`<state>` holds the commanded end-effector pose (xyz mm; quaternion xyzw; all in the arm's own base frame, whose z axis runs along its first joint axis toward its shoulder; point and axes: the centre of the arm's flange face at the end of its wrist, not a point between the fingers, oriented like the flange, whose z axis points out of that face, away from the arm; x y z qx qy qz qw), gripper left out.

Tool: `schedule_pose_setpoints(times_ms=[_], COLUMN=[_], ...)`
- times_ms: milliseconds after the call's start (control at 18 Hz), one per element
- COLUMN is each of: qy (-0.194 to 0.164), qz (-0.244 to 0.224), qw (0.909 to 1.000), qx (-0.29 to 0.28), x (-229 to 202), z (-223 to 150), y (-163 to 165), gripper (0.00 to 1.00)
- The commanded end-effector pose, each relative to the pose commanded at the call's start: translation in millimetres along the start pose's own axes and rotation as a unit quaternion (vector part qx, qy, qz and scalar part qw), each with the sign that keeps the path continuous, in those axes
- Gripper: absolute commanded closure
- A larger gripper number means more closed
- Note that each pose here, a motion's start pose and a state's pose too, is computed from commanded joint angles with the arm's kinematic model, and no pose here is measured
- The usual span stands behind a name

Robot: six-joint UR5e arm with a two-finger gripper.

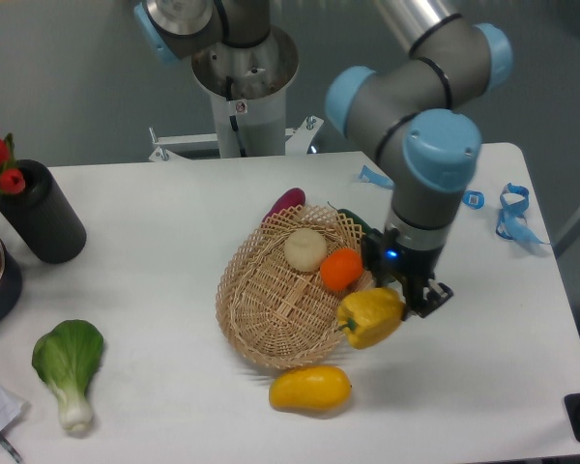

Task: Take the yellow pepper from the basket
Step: 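Lift the yellow pepper up and out over the basket rim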

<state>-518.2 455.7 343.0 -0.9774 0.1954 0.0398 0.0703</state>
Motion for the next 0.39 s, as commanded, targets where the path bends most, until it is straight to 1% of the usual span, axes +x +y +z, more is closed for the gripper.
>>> schedule_pose_setpoints(times_ms=[56,389], qy=[0.001,0.004], qz=[-0.002,-0.002], qw=[1.0,1.0], qx=[-0.005,-0.006], x=[-0.9,0.8], z=[1.5,3.9], y=[4.1,5.8], gripper=[0.97,0.97])
